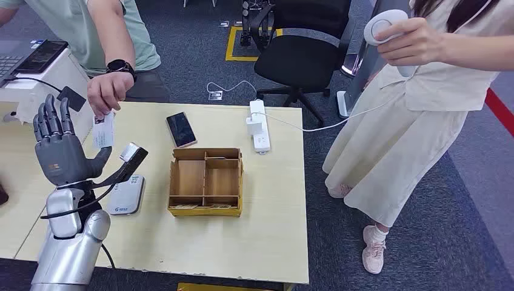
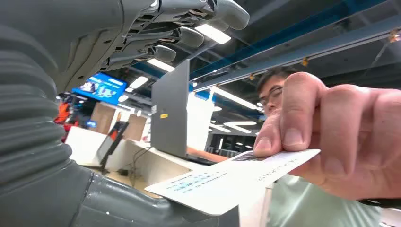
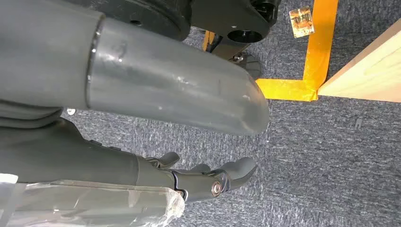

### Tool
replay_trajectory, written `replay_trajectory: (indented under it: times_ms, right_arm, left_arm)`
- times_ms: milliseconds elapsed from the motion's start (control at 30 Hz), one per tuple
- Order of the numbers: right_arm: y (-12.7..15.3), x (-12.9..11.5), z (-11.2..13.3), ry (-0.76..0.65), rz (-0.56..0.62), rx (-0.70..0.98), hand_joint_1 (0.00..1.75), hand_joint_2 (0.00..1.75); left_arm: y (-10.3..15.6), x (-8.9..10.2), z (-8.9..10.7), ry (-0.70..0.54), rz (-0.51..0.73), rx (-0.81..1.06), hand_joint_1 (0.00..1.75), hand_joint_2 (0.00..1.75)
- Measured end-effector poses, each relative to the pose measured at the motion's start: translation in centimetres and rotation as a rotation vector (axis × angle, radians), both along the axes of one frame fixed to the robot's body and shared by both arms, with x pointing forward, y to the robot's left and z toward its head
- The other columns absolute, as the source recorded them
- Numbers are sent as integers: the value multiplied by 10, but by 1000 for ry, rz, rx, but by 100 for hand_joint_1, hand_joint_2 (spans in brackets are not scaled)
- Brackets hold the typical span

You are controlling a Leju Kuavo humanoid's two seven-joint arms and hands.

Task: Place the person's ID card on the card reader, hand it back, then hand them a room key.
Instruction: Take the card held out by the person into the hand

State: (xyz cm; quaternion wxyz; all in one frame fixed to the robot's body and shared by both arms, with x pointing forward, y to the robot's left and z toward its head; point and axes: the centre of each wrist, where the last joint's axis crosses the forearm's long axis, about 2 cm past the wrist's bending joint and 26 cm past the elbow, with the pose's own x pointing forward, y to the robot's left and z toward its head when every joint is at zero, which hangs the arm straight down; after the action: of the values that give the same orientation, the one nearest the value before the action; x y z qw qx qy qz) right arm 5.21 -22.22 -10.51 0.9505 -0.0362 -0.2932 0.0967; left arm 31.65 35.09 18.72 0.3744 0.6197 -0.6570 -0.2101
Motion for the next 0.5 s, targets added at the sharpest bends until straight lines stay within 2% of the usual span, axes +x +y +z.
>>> replay_trajectory:
  times_ms: [33,133,167,500]
  right_arm:
    - [0,0,0,0,0,0,0,0]
    - [0,1,0,1,-2,0,0,0]
    - [0,1,0,2,-2,0,0,0]
    - [-1,3,0,-1,2,-5,0,0]
  left_arm:
    - [0,0,0,-1,1,-2,20,175]
    - [1,0,1,-4,4,-15,145,175]
    - [1,0,1,-7,5,-22,175,175]
    - [3,-3,2,-37,1,-37,175,175]
